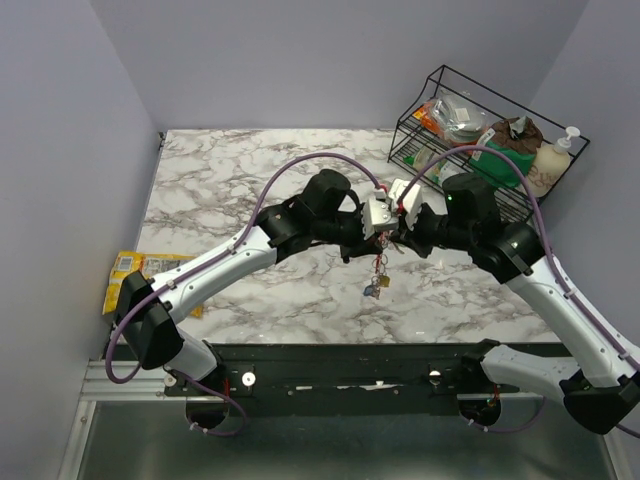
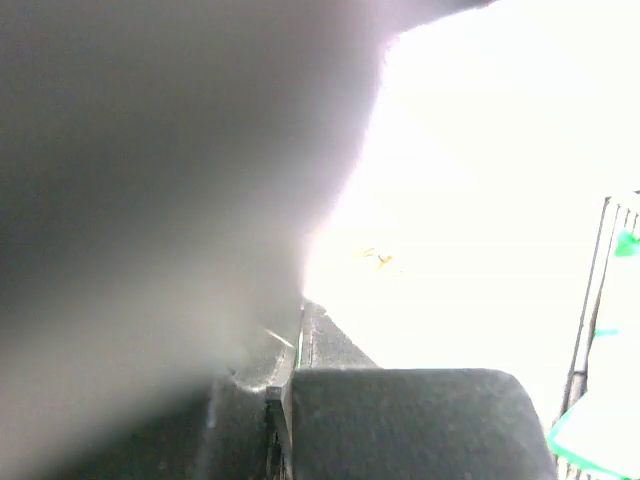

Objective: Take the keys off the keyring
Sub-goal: Remove the key from the keyring.

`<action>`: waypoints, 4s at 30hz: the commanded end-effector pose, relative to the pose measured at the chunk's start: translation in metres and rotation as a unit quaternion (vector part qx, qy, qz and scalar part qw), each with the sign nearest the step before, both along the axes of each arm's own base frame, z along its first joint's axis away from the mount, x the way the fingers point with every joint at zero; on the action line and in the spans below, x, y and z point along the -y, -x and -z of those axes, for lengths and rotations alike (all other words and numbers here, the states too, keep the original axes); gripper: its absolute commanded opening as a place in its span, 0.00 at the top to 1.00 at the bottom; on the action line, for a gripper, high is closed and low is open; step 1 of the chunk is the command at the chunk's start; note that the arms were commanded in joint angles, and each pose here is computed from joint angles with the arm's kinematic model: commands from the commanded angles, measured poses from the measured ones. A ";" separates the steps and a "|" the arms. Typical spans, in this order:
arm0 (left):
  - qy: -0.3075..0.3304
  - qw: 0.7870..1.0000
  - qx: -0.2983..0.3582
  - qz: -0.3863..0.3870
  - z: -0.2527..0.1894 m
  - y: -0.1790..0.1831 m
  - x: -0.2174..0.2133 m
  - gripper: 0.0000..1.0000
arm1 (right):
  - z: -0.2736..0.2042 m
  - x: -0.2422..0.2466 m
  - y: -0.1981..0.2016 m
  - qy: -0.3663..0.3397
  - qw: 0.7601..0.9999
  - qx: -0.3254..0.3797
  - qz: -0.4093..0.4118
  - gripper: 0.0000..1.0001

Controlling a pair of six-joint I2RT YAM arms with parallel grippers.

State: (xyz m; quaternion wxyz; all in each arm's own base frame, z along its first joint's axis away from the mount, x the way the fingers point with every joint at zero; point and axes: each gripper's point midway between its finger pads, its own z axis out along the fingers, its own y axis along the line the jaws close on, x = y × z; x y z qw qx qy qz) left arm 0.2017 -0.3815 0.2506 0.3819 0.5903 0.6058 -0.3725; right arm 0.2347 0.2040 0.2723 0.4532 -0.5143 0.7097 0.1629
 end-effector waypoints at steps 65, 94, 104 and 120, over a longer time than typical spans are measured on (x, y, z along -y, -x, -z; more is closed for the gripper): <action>0.006 0.999 -0.014 -0.049 -0.019 -0.002 0.041 1.00 | -0.004 -0.006 0.069 -0.099 0.982 0.007 -0.159 0.99; 0.034 0.994 -0.014 0.108 -0.032 0.058 0.022 1.00 | 0.002 -0.007 0.060 -0.148 0.980 -0.026 -0.130 0.99; 0.041 0.989 -0.017 0.141 -0.039 0.070 0.021 1.00 | 0.001 -0.017 0.052 -0.158 0.976 -0.059 -0.141 0.99; 0.059 0.980 -0.011 0.189 -0.052 0.094 0.006 1.00 | 0.003 -0.005 0.044 -0.208 0.960 -0.123 -0.139 0.99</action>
